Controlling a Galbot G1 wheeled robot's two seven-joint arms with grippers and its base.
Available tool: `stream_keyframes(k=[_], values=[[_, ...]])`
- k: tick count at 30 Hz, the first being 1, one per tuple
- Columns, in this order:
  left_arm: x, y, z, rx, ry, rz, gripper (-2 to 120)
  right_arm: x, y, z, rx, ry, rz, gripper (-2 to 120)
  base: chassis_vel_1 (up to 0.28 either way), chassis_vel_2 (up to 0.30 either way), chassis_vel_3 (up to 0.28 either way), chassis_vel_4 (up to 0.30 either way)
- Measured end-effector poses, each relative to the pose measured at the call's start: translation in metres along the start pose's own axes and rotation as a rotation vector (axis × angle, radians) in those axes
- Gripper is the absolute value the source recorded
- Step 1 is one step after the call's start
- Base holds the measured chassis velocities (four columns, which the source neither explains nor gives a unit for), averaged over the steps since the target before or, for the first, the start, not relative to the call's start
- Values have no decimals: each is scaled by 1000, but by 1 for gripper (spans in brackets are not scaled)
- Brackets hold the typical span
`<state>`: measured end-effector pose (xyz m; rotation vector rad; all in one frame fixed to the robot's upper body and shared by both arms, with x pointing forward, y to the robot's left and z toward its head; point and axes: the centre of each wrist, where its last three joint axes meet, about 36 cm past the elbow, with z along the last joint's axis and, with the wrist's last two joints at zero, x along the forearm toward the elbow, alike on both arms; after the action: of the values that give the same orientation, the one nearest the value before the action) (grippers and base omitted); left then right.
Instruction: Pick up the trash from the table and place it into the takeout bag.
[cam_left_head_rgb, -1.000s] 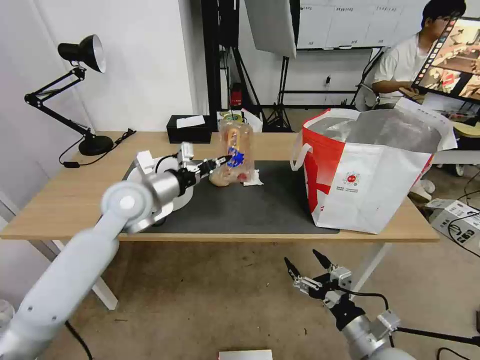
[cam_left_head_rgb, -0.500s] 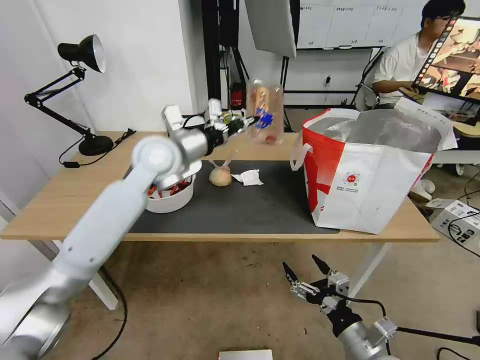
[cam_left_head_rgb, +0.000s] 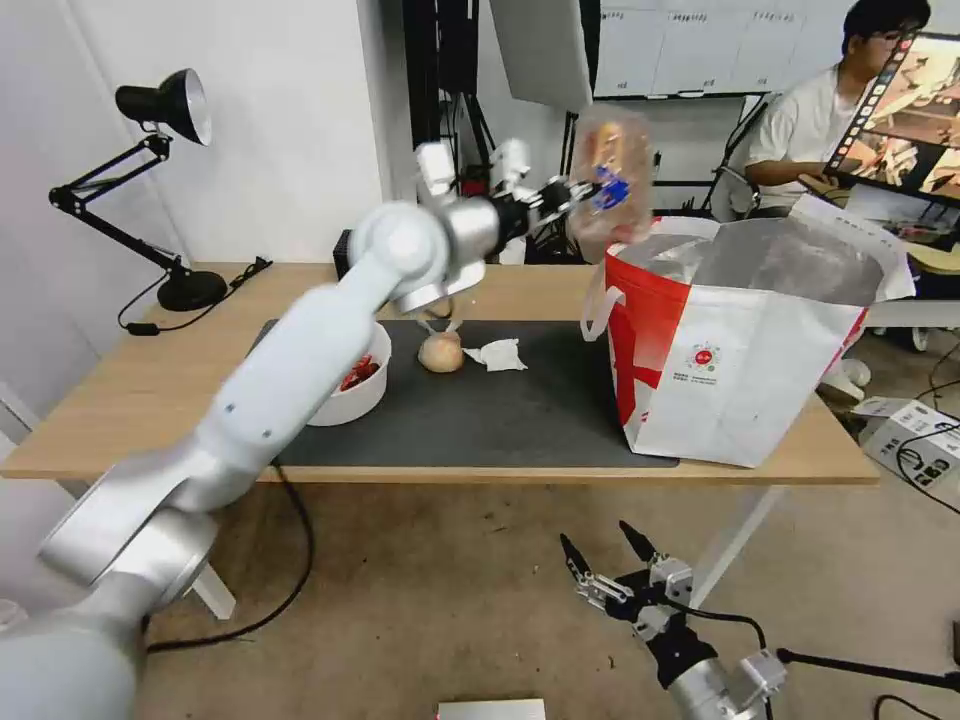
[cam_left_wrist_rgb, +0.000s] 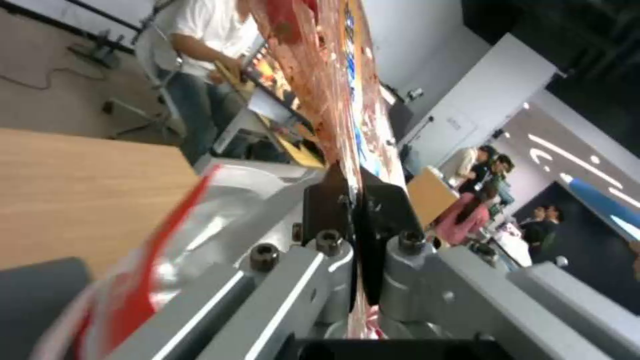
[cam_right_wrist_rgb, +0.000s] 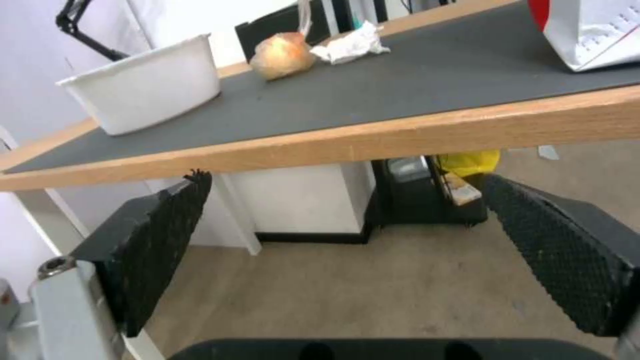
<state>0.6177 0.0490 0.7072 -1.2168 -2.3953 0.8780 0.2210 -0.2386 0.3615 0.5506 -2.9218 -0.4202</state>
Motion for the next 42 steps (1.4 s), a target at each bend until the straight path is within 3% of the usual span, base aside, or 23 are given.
stream_keyframes(k=[3,8,12,14,19,25,33,36,42], values=[[-32,-6,15,-6,11,-10,0,1,1,0,-4,-2,-3,100,0,0,0,0],[-59,-17,30,-20,8,-5,0,1,2,-2,-6,-8,-4,100,0,0,0,0],[-77,-22,49,-98,-28,-30,0,1,3,-3,-8,-14,-2,100,0,0,0,0],[-82,-20,61,-183,-41,-47,0,1,1,-3,-7,-18,1,100,0,0,0,0],[-85,-12,82,-299,-16,-61,0,1,0,-4,-6,-22,3,100,0,0,0,0],[-86,-11,93,-319,10,-45,0,0,-1,-3,-7,-20,7,100,0,0,0,0],[-84,-14,92,-309,30,-9,1,0,-3,-1,-6,-14,11,100,0,0,0,0],[-82,-18,91,-294,47,16,17,-1,-5,-1,-3,-15,14,100,0,0,0,0],[-79,-21,90,-276,62,31,33,-1,-6,1,-4,-10,16,100,0,0,0,0]])
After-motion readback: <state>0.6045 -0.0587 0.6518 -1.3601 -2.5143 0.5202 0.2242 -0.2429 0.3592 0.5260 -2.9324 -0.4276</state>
